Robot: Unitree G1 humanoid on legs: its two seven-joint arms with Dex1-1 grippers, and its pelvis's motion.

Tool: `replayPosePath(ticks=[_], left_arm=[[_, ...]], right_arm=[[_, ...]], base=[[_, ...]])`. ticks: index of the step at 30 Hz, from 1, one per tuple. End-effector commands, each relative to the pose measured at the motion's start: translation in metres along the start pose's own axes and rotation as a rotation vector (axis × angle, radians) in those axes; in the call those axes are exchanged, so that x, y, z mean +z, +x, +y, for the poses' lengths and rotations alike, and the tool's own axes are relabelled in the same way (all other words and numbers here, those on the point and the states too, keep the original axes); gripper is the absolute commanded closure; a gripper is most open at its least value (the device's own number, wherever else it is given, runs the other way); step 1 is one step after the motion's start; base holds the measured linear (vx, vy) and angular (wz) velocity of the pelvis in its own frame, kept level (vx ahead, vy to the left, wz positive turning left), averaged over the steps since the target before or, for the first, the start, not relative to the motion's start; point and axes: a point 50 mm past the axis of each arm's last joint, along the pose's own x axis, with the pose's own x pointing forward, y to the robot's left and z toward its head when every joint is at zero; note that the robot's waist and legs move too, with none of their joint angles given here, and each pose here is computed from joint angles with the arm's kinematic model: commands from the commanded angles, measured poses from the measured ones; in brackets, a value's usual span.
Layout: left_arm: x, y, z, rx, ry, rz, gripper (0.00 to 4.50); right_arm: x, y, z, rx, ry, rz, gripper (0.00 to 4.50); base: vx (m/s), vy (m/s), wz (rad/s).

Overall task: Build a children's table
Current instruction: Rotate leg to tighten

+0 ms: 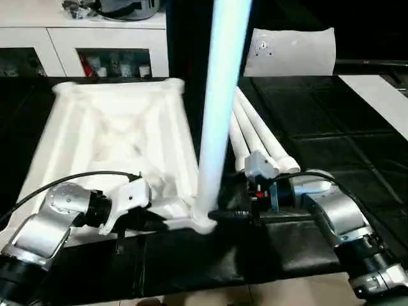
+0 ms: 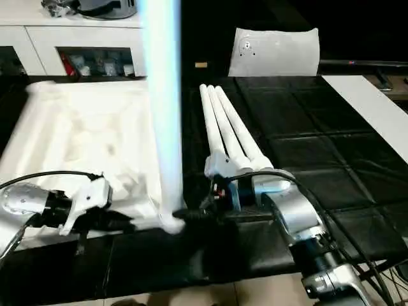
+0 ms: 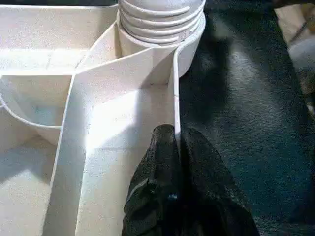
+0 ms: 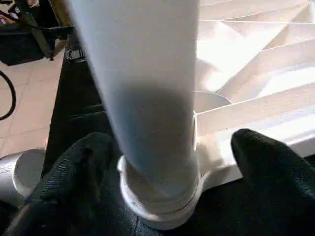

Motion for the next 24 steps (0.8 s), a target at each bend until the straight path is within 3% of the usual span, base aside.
replayPosePath(ticks=[1,17,24], left_arm=[[0.004,0.005,0.000,-0.052,0.035,0.008,4.50],[0.004,0.009,0.006,-0.057,0.063,0.006,4.50],[0.004,0.007,0.007,-0.051,0.057,0.004,4.50]], right_arm=[[0.004,-0.001,-0.002,0.016,-0.021,0.005,0.76],[0.003,0.014,-0.005,0.086,-0.002,-0.006,2.18],[0.001,0.016,-0.002,0.115,0.017,-0.007,2.48]], base=[[0.000,0.000,0.00],[0.000,0.000,0.00],[0.000,0.000,0.00]])
